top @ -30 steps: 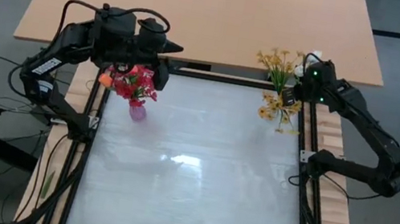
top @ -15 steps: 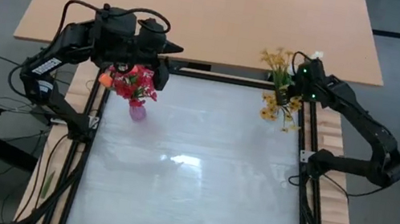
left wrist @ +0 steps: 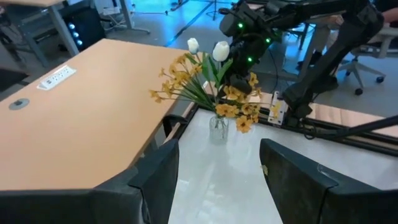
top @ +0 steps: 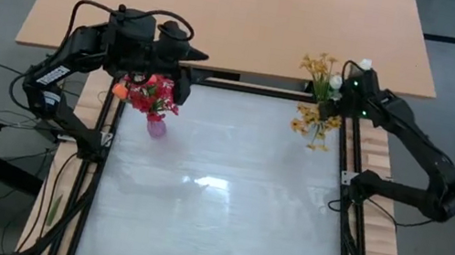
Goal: Sort flowers into vase by color
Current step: Put the white tulip into the transparent vase, then return to Home Position
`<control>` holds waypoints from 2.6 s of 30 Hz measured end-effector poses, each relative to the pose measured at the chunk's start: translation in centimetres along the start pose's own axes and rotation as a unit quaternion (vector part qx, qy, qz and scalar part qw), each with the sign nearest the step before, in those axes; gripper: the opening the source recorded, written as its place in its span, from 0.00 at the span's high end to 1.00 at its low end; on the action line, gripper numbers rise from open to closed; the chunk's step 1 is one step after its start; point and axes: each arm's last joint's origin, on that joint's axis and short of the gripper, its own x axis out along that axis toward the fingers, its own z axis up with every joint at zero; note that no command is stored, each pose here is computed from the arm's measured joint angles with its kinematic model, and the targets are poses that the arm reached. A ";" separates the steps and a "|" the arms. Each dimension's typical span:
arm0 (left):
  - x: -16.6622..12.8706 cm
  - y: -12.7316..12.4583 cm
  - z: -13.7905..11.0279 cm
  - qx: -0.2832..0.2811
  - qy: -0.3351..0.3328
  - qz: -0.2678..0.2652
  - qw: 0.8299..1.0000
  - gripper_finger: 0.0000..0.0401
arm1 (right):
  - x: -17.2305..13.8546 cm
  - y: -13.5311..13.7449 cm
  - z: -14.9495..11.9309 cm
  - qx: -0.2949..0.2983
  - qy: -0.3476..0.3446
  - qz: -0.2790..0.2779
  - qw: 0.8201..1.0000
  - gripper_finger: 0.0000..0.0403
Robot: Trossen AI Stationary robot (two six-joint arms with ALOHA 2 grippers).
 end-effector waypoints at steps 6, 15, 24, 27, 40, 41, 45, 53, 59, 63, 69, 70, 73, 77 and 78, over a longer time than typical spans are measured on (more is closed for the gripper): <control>0.0 0.0 0.0 0.030 0.000 -0.007 1.000 0.47 | -2.2 -0.4 0.6 0.004 -0.012 -0.011 1.000 0.27; 0.0 0.0 0.0 0.068 0.000 -0.007 0.998 0.47 | -0.9 -0.3 0.8 -0.021 0.074 -0.032 0.997 0.27; 0.1 0.5 0.0 0.082 0.000 0.002 0.997 0.47 | 0.5 0.6 1.5 -0.030 0.133 -0.084 0.987 0.27; 0.2 0.8 -0.1 0.081 0.006 -0.004 0.997 0.47 | -0.9 0.6 2.2 -0.030 0.111 -0.086 0.990 0.27; 0.2 1.0 -0.5 0.093 0.028 -0.014 0.995 0.47 | -7.5 0.7 4.9 -0.033 0.039 -0.064 0.997 0.27; 0.2 1.0 -0.5 0.094 0.029 -0.014 0.995 0.47 | -8.1 0.7 5.2 -0.032 0.031 -0.062 0.997 0.27; 0.2 1.0 -0.6 0.099 0.033 -0.015 0.994 0.47 | -11.6 0.7 6.2 -0.024 -0.015 -0.048 0.998 0.27; 0.2 1.1 -0.7 0.105 0.039 -0.015 0.994 0.47 | -17.9 2.9 7.3 -0.053 -0.151 0.099 0.982 0.33; 0.2 1.1 -0.7 0.106 0.039 -0.015 0.993 0.47 | -19.1 5.8 7.1 -0.137 -0.201 0.185 0.952 0.80; 0.2 1.1 -0.8 0.106 0.041 -0.015 0.993 0.47 | -17.7 7.1 6.6 -0.172 -0.200 0.184 0.947 0.94; 0.2 0.9 -0.9 0.097 0.044 -0.045 0.993 0.47 | -13.5 6.8 5.5 -0.163 -0.166 0.102 0.967 0.95; 0.2 0.9 -0.9 0.096 0.044 -0.049 0.993 0.47 | -13.0 6.6 5.3 -0.159 -0.166 0.097 0.969 0.95; 0.2 0.8 -0.9 0.094 0.044 -0.055 0.993 0.47 | -11.9 5.9 4.9 -0.144 -0.166 0.095 0.971 0.95; 0.1 0.8 -0.9 0.094 0.046 -0.055 0.993 0.47 | -12.3 5.6 5.2 -0.135 -0.194 0.139 0.962 0.95; -0.1 0.9 -0.9 0.096 0.044 -0.055 0.993 0.47 | -12.9 5.6 5.4 -0.133 -0.208 0.153 0.957 0.95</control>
